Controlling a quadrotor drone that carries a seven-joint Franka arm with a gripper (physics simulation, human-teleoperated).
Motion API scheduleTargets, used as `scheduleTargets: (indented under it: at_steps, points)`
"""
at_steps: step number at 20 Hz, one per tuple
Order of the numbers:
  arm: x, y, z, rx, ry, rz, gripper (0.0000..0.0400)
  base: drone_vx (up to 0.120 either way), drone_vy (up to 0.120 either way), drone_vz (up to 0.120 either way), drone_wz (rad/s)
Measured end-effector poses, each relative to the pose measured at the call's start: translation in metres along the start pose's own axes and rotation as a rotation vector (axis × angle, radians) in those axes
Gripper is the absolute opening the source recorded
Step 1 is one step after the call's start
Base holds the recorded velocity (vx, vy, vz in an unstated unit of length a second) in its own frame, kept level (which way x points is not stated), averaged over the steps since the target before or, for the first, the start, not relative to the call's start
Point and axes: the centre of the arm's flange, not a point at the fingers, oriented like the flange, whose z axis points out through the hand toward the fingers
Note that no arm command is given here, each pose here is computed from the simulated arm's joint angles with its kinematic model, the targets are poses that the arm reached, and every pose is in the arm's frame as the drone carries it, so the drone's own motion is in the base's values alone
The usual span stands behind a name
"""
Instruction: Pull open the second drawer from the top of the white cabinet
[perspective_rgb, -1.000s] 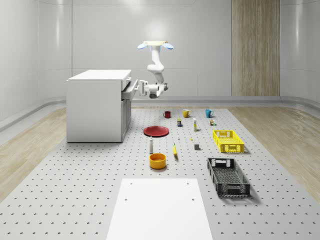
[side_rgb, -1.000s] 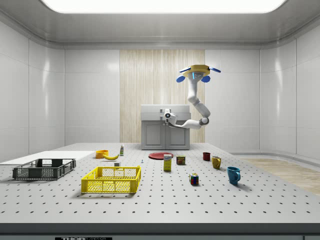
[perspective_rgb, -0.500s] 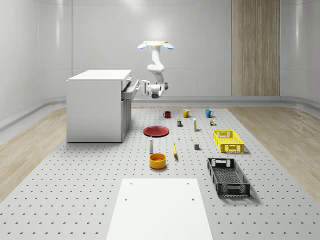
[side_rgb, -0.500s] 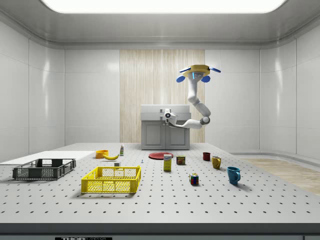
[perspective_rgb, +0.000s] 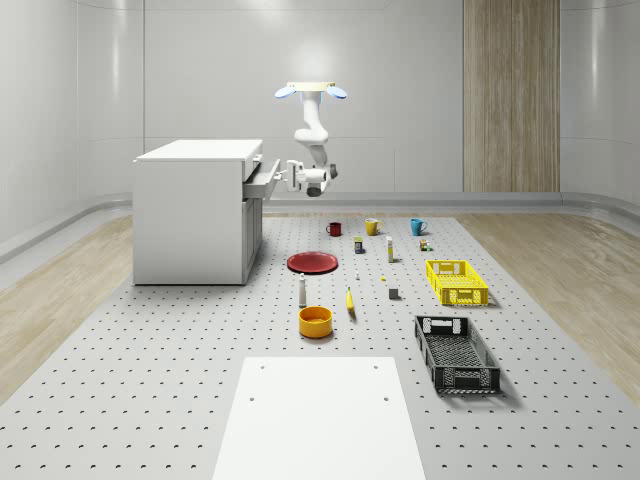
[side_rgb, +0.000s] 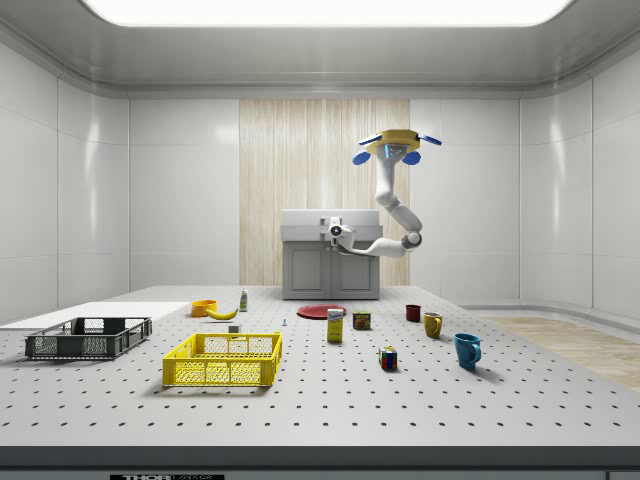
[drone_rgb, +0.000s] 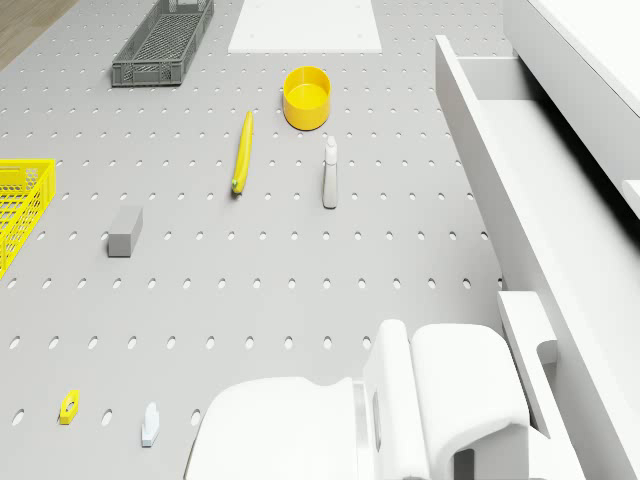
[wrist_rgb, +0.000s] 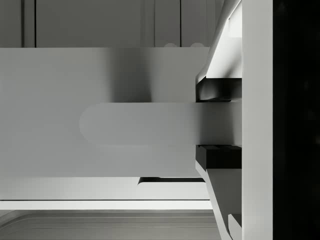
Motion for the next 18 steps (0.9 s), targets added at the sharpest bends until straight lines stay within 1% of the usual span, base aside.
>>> scheduleTargets:
  at_steps: [2,11,18]
  points:
    - [0.000,0.000,-0.003,-0.001,0.001,0.015,0.0116,0.000,0.000,0.000,0.000]
    - [0.000,0.000,-0.009,0.000,0.000,-0.001,0.0111,0.000,0.000,0.000,0.000]
    - [0.000,0.000,-0.019,0.000,0.000,0.006,0.0111,0.000,0.000,0.000,0.000]
